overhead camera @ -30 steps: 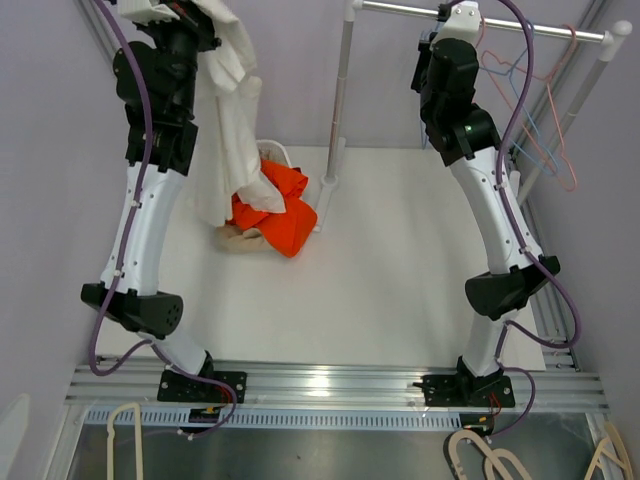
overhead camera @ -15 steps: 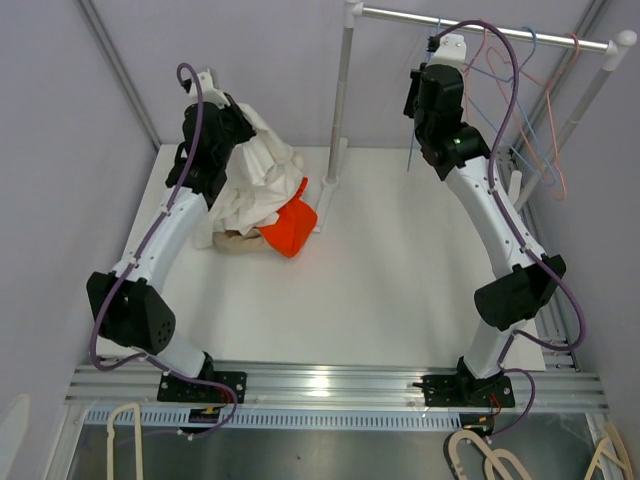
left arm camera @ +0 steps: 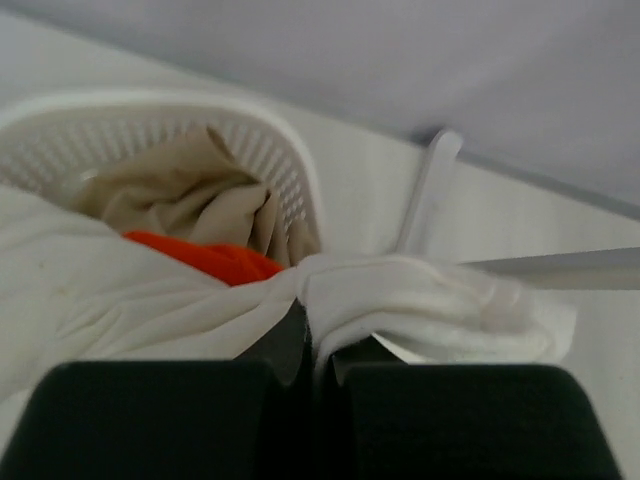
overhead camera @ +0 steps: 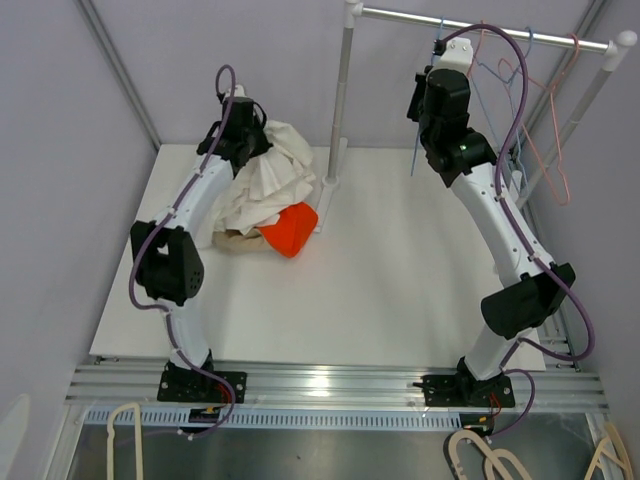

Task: Remove the t-shirt from the hanger

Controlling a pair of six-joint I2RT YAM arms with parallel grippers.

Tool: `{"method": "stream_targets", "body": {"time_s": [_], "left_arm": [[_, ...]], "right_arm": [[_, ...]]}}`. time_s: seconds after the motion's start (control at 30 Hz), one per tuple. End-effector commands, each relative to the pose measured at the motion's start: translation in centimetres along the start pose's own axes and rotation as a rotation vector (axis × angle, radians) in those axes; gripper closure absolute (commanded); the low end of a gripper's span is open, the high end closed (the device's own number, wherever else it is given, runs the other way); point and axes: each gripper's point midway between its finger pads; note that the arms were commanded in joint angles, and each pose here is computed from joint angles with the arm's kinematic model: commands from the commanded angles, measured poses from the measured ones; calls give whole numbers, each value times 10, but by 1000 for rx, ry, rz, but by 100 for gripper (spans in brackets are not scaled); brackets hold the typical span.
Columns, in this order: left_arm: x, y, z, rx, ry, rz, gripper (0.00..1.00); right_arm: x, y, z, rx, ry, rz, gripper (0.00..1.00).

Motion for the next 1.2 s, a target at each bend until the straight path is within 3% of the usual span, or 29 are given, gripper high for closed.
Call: {"method": "stream_targets", "body": {"time_s": [0.0,0.13,0.2,0.3,0.43,0.57,0.6,0.77,0.83,0.93,0.97,1.03,1.07,1.1,1.17], "left_arm": [[28,-35,17,155,119,-37,99],[57,-60,36,273,199,-124,99],[94,-79,39,337,333,-294,99],[135,-97,35,417,442,-417,99],[154,-134,35,522,484,-401,99],[158,-143,34,539,493,-403,99],[158,-141,34,536,490,-402,99],[154,-122,31,485,466,-359,99],[152,-112,28,463,455,-331,98],[156,-99,19,410,473,-306,81],[159,-100,16,403,482,-302,76],[157,-92,13,371,460,-281,56],[155,-90,13,367,453,-276,50],[154,-90,13,367,450,-268,32],[158,-95,12,386,474,-272,11]], "right_arm": [[-4,16,-15,-22,10,18,100],[-6,35,-25,-59,17,31,100],[-9,45,-31,-77,18,34,100],[-10,51,-37,-88,20,36,100],[-13,50,-38,-81,10,33,100],[-12,46,-36,-73,8,32,86],[-12,44,-35,-70,8,34,79],[-14,52,-38,-91,3,40,76],[-15,58,-41,-103,1,42,69],[-17,67,-46,-118,-2,32,54],[-17,71,-48,-126,-2,31,34],[-19,80,-55,-142,-21,9,22],[-20,83,-57,-145,-24,3,4],[-24,92,-63,-161,-38,9,1],[-26,98,-70,-166,-35,7,0]]}}
Point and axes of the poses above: each gripper's point midway between its finger pads, its own z axis out along the fingers, its own x axis along the line the jaws close on, y = z × x, and after that the axes turned 5 degrees about -z, right-handed
